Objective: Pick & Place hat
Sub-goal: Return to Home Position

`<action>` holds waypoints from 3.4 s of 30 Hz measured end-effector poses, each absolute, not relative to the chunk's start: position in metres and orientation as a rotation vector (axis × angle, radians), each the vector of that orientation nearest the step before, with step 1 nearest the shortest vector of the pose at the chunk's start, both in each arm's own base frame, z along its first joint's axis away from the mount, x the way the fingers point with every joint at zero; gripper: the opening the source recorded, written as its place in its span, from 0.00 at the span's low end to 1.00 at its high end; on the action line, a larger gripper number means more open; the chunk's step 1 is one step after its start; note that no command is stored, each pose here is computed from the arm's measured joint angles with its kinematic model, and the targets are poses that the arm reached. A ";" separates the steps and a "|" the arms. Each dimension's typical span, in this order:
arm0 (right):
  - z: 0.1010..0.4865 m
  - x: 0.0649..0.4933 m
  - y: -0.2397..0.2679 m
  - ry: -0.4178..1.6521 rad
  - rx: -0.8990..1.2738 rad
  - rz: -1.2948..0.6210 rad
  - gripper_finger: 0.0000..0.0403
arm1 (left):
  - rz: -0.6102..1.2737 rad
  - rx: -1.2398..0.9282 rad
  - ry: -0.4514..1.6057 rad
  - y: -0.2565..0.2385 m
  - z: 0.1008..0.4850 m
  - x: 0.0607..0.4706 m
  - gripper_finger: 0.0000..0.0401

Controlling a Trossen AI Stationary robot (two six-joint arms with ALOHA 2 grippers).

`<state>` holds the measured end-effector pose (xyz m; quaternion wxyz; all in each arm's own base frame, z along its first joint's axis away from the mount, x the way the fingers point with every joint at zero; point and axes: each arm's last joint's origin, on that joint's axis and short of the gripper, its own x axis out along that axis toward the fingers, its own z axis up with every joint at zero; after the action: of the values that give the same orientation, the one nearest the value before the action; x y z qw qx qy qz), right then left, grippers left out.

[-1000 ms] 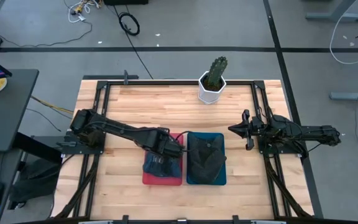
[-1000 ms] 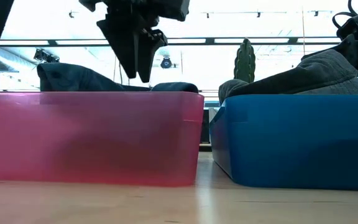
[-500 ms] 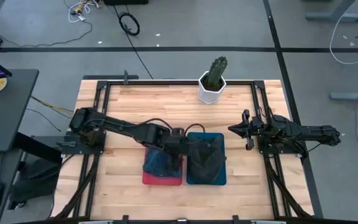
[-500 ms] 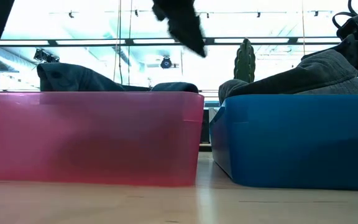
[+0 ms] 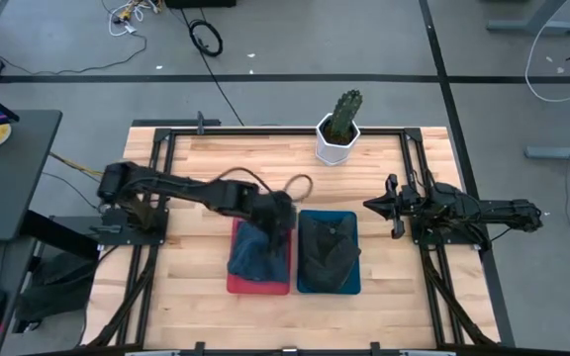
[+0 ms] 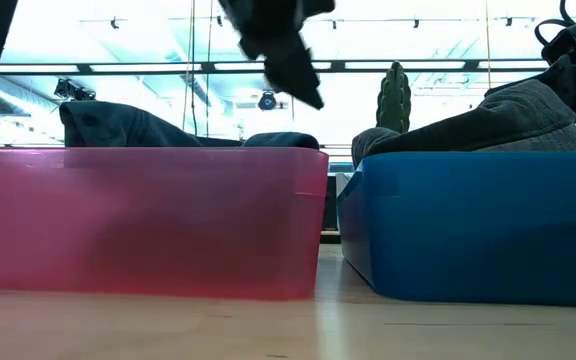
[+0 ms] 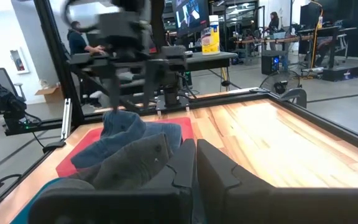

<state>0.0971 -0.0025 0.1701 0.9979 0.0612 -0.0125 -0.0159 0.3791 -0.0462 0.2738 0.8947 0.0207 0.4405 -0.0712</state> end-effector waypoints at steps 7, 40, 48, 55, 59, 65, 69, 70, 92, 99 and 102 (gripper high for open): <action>0.170 0.097 -0.002 -0.025 0.122 -0.031 0.05 | -0.110 -0.065 0.764 -0.017 0.259 0.319 0.57; 0.170 0.097 -0.003 -0.027 0.122 -0.031 0.05 | -0.001 -0.180 -0.141 -0.003 0.197 0.091 0.57; 0.170 0.097 -0.003 -0.028 0.122 -0.031 0.05 | -0.006 -0.187 -0.121 -0.003 0.192 0.092 0.57; 0.170 0.097 -0.003 -0.028 0.122 -0.031 0.05 | -0.030 -0.151 -0.182 -0.004 0.186 0.095 0.57; 0.170 0.097 -0.003 -0.028 0.122 -0.031 0.05 | -0.073 -0.125 -0.128 -0.006 0.179 0.097 0.57; 0.170 0.097 -0.003 -0.028 0.122 -0.031 0.05 | -0.134 -0.011 -0.073 -0.008 0.173 0.097 0.57; 0.170 0.097 -0.003 -0.028 0.122 -0.031 0.05 | -0.170 -0.033 -0.039 -0.009 0.170 0.097 0.57; 0.170 0.097 -0.003 -0.028 0.122 -0.031 0.05 | -0.171 -0.047 -0.033 -0.009 0.170 0.098 0.57; 0.170 0.097 -0.003 -0.028 0.122 -0.031 0.05 | -0.165 -0.118 -0.034 -0.008 0.170 0.098 0.57; 0.170 0.097 -0.003 -0.028 0.122 -0.031 0.05 | -0.164 -0.118 -0.039 -0.008 0.171 0.098 0.57; 0.170 0.097 -0.003 -0.027 0.122 -0.031 0.05 | -0.164 -0.118 -0.039 -0.008 0.171 0.098 0.57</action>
<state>0.0975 -0.0025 0.1704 0.9979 0.0612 -0.0137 -0.0156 0.0982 -0.0084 0.1707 0.9947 -0.0589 -0.0197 -0.0817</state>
